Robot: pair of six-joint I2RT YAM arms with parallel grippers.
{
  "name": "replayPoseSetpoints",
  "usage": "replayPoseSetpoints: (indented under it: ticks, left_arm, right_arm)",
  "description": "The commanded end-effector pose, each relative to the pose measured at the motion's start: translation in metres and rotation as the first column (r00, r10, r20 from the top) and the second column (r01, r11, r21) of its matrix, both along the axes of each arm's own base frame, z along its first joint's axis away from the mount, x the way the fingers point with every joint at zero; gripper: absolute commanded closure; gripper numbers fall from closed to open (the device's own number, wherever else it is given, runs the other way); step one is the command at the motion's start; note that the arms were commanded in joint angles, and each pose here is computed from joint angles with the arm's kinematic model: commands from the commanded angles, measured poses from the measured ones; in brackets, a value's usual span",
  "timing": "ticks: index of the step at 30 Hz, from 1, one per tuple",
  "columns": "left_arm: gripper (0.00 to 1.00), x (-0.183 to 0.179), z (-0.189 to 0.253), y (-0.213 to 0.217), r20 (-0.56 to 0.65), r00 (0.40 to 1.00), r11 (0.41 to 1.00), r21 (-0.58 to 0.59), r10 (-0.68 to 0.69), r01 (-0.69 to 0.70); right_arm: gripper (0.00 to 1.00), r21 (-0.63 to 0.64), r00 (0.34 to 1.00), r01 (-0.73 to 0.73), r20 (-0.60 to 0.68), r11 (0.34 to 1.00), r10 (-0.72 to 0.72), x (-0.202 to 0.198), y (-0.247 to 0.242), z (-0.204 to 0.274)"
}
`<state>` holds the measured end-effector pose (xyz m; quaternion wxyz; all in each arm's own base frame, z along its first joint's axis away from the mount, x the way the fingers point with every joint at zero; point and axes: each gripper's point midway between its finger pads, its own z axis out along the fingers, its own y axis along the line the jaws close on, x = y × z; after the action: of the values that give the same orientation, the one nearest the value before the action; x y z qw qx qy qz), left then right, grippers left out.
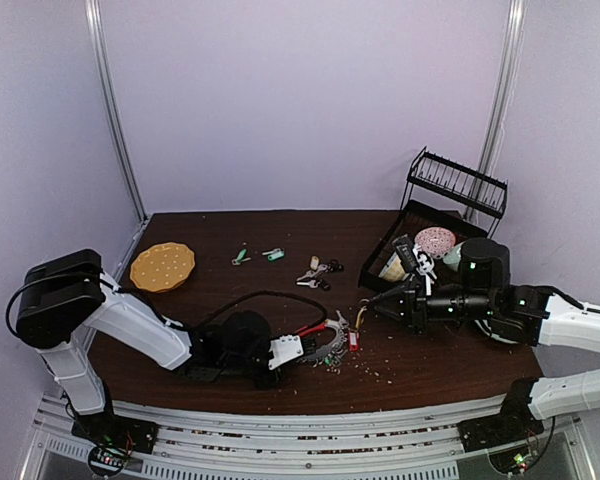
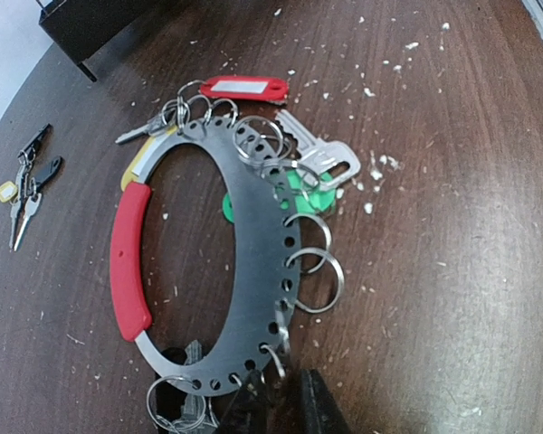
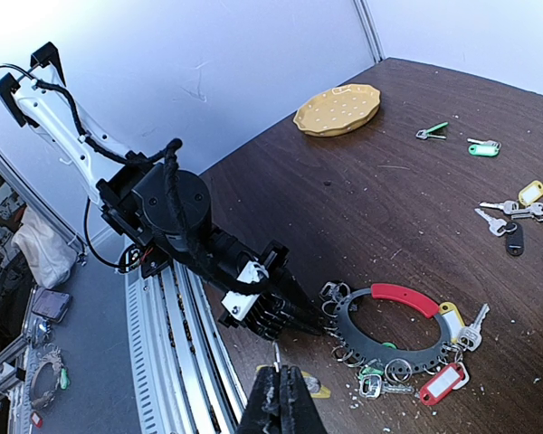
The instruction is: Put the keys on the keyring
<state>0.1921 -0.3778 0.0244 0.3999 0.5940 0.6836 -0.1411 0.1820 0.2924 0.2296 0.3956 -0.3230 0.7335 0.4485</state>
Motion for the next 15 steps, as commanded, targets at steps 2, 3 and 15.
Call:
replayPoseSetpoints:
  ticks: [2,3,15]
  left_arm:
    - [0.81,0.014,0.014,0.000,0.059,0.997,0.999,-0.014,0.050,-0.049]
    - [0.76,0.015,0.016,0.002,0.068,0.996,0.998,-0.013,0.059,-0.059]
    - [0.62,-0.009,0.052,-0.010,-0.031,0.999,0.987,-0.163,-0.022,0.017]
  right_arm:
    - [1.00,0.005,1.000,0.009,0.014,1.000,-0.009,0.001,-0.002,0.001]
    - [1.00,0.005,1.000,0.009,0.014,1.000,-0.009,0.002,-0.002,0.001]
    - [1.00,0.008,1.000,0.002,0.008,1.000,-0.002,0.000,-0.001,0.000]
